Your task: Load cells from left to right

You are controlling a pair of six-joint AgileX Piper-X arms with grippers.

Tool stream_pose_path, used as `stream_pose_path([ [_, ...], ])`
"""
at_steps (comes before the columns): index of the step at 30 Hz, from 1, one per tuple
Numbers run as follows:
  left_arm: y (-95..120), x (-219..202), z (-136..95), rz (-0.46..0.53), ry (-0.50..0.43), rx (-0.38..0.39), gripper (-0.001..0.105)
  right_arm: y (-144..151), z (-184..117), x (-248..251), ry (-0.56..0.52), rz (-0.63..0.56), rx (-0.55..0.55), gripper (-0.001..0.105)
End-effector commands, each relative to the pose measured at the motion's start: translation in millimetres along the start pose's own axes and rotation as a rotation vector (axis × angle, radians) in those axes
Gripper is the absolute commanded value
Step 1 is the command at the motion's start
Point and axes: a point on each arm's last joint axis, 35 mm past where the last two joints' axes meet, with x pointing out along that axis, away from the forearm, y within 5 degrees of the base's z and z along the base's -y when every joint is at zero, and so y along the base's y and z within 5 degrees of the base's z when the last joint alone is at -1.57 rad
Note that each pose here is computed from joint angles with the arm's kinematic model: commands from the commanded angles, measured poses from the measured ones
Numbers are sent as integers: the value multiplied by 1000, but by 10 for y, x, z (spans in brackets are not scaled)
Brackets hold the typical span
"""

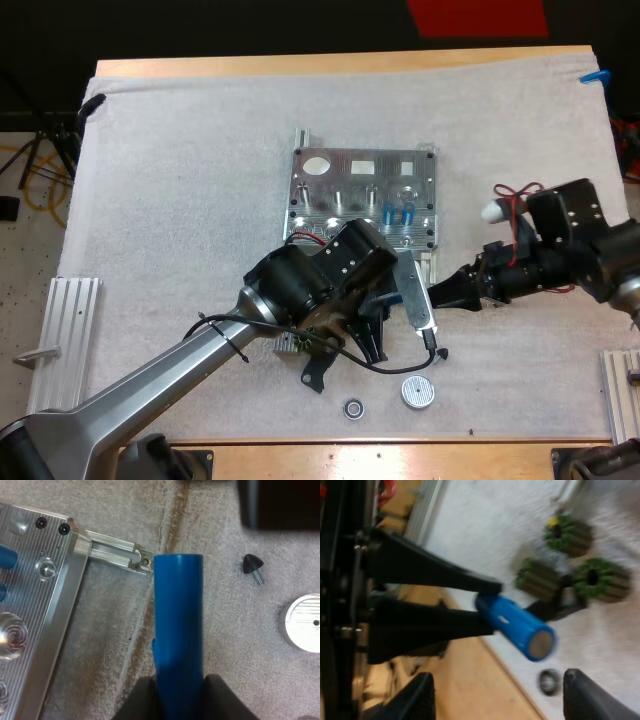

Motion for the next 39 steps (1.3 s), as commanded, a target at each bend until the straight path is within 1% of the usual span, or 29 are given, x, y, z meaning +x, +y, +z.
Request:
stream_pose_path([
  [1,-6,-39,5,0,-15,6,0,-15,20,35,-9,47,-23,55],
  [7,-5,-39,5,2,-14,6,0,-175,69,160,-22,129,-12,55],
  [13,-4,-39,5,4,-14,6,0,-302,64,256,-3,147,21,54],
  [15,-4,-39,5,4,-14,6,0,-333,60,284,-1,170,30,52],
  [20,-4,-39,5,4,-14,6,0,-393,63,340,-13,245,46,34],
  [23,-1,-39,21,7,-29,7,0,-390,66,341,-19,261,45,29],
  [32,8,-42,68,16,-71,9,0,-387,68,340,-22,269,44,30],
  [39,5,-42,71,8,-75,10,0,-392,82,341,-30,267,29,29],
])
